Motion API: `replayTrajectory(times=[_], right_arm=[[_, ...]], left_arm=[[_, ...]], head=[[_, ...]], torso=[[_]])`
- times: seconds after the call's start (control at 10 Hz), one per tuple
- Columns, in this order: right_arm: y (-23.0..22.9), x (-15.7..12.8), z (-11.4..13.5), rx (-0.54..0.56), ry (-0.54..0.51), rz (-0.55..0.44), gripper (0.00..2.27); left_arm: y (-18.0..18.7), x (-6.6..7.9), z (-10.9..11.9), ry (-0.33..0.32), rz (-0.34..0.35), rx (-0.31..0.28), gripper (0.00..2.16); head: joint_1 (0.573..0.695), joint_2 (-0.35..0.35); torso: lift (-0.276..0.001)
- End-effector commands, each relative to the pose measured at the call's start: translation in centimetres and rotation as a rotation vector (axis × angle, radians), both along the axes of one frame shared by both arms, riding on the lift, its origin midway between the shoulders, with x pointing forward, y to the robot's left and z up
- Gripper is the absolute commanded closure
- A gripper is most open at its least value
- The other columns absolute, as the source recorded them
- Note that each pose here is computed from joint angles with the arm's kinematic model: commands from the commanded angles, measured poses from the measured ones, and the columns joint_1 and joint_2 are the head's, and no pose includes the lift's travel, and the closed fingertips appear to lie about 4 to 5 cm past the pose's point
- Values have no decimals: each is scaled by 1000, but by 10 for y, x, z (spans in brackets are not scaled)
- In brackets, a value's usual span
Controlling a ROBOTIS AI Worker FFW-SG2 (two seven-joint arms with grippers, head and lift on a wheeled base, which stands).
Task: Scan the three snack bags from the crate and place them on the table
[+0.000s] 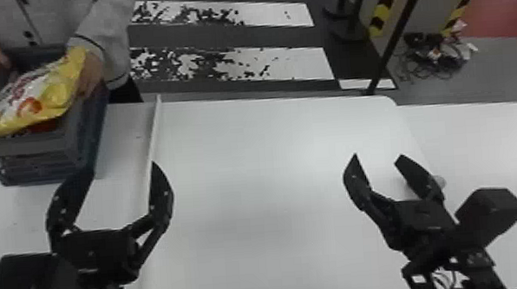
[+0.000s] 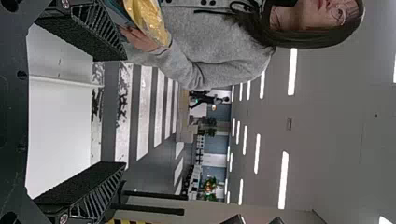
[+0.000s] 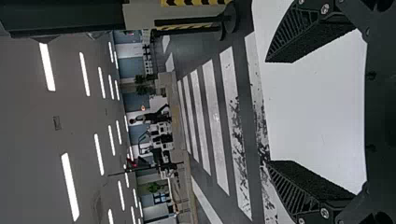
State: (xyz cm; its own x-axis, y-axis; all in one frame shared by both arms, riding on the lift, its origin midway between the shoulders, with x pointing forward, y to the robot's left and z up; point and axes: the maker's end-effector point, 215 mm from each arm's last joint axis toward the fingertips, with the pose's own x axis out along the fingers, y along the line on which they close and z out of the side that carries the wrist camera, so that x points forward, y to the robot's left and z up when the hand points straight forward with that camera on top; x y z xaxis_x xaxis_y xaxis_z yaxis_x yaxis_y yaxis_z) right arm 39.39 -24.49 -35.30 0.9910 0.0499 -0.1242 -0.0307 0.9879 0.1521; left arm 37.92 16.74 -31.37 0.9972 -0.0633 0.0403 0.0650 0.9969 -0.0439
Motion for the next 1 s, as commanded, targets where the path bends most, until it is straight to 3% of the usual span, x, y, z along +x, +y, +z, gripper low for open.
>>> replayTrajectory(times=[0.0, 0.9], right_arm=[[1, 1, -2, 0, 4, 0, 120], [2, 1, -3, 5, 3, 1, 124]], left_arm=[[2, 1, -2, 6, 5, 2, 76], [8, 6, -1, 0, -2, 15, 76]], head=[[695, -115], [695, -108]], torso=[[-62], [-62]])
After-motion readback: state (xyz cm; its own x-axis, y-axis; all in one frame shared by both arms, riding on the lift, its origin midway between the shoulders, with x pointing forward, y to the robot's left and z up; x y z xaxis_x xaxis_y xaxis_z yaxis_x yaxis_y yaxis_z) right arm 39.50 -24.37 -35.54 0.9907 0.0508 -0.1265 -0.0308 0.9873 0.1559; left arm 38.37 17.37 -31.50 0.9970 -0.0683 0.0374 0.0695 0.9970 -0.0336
